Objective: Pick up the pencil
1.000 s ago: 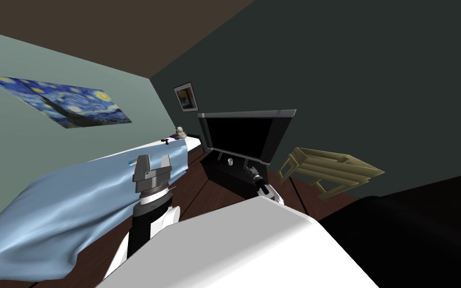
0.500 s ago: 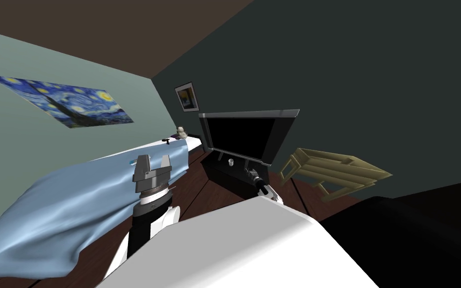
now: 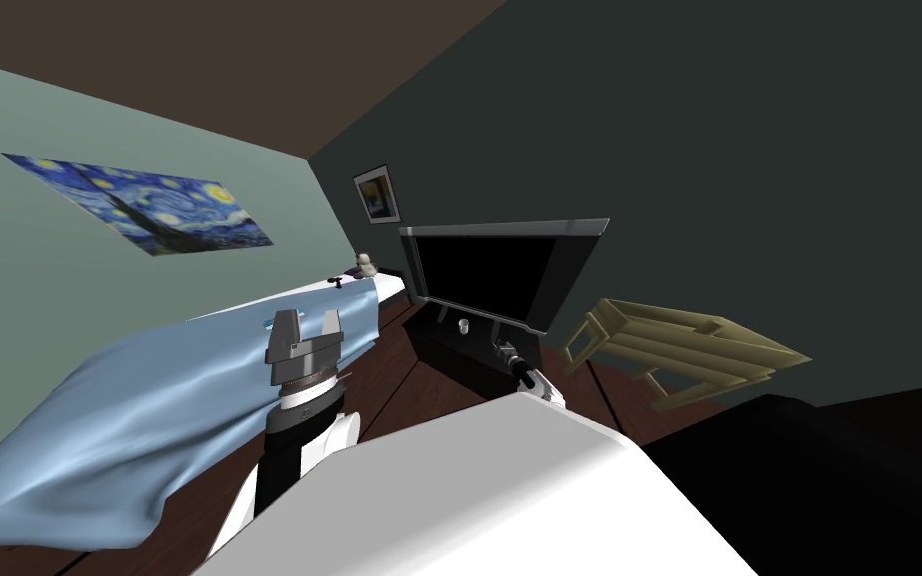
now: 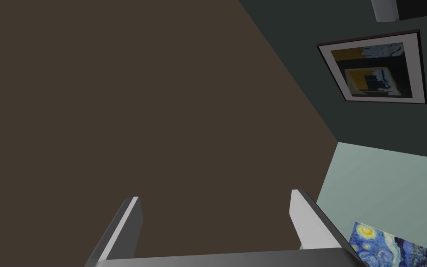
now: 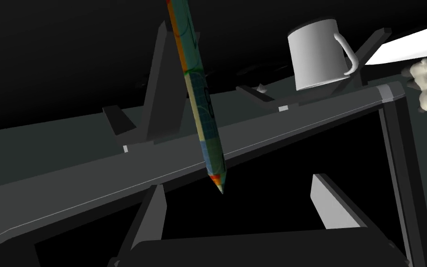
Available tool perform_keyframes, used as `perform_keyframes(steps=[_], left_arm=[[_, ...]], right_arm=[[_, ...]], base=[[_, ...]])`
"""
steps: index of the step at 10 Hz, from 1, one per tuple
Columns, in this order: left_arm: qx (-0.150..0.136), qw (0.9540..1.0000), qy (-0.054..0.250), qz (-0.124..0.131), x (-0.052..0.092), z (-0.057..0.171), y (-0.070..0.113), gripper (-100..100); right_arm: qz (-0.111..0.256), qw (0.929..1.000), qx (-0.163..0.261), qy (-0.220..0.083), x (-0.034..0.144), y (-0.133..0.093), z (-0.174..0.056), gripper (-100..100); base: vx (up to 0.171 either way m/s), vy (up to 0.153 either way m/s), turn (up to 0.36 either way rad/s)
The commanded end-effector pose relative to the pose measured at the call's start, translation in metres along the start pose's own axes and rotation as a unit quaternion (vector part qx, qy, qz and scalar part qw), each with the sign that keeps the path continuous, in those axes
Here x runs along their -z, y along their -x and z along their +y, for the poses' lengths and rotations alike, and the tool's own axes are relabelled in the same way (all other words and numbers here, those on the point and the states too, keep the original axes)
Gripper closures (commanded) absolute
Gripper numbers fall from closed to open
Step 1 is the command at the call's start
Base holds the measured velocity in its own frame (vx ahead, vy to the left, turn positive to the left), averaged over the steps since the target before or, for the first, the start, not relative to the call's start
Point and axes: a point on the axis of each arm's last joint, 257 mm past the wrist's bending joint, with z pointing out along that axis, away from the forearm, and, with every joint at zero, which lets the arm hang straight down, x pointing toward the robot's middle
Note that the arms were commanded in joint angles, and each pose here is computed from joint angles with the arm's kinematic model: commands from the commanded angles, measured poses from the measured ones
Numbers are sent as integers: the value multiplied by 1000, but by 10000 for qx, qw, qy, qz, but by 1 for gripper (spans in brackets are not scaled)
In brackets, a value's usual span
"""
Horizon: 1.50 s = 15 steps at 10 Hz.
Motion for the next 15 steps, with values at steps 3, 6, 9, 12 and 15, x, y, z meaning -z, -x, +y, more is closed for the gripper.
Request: perform_keyframes(steps=[3,6,9,12,15], left_arm=[[0,10000,0,0,0,0,0,0],[0,10000,0,0,0,0,0,0],[0,10000,0,0,0,0,0,0],[0,10000,0,0,0,0,0,0],[0,10000,-1,0,0,0,0,0]], right_arm=[[506,9976,453,-111,2,-37,-21,-100],[799,9939,749,-152,1,-55,-34,-100],[823,9935,769,-154,1,-56,-36,0],[705,9938,778,-378,-17,-45,-41,-100],[616,9931,759,-652,-22,-36,-58,-100]], base=[[49,-5,51],[48,0,44],[20,-1,16],[-44,-57,139],[-55,-65,105]])
